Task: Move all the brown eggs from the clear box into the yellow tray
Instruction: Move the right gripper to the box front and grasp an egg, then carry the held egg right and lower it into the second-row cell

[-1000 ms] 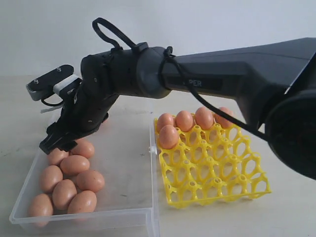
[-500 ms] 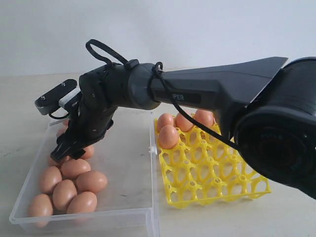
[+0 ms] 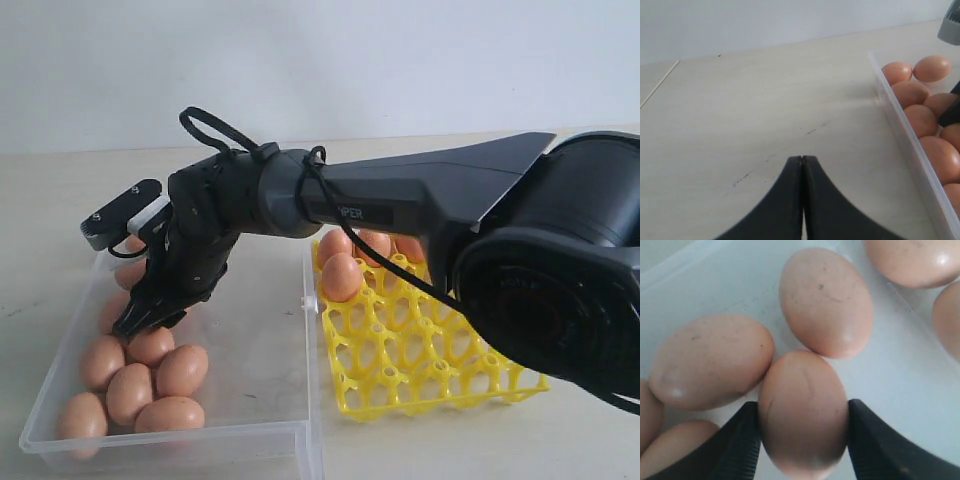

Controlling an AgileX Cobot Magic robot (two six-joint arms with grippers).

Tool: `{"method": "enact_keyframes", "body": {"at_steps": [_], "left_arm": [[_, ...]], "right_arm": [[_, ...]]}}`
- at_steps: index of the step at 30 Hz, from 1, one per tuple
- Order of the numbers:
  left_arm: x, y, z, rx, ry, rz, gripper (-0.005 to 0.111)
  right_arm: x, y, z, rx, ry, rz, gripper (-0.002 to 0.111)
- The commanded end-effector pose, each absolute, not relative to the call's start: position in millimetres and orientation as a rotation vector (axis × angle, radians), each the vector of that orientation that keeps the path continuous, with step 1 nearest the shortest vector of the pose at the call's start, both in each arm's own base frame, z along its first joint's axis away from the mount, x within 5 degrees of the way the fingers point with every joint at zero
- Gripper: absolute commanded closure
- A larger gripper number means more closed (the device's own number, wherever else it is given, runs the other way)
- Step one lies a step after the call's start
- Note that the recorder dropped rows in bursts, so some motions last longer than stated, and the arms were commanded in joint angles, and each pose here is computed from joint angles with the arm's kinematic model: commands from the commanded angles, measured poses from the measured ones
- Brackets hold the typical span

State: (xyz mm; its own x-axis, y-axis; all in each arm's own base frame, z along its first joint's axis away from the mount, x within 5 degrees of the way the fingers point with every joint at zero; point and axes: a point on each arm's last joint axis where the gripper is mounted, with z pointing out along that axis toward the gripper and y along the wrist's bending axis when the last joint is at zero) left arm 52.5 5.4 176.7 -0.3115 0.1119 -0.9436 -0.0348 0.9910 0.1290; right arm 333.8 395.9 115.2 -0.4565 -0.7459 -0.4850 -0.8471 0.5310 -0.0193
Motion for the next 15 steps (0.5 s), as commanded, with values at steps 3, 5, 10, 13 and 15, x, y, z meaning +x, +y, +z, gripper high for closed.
{"method": "enact_keyframes", "body": {"at_steps": [3,5,10,13,15], "left_arm": [[52,5,179,0.057,1.863,0.135,0.107],[52,5,179,0.057,1.863,0.135,0.107],[52,5,179,0.057,1.863,0.135,0.107],[52,5,179,0.057,1.863,0.135,0.107],[52,5,179,0.057,1.863,0.135,0.107]], "right_arm": [[340,387,157,-1.185,2.168,0.374,0.108],[338,373,173,-1.104,2.072,0.387,0.108],[319,308,201,-0.852,1.822,0.387,0.108],[305,260,202,-0.734,1.782,0.332,0.108],[297,234,201,-0.672,1.788,0.303,0.108]]}}
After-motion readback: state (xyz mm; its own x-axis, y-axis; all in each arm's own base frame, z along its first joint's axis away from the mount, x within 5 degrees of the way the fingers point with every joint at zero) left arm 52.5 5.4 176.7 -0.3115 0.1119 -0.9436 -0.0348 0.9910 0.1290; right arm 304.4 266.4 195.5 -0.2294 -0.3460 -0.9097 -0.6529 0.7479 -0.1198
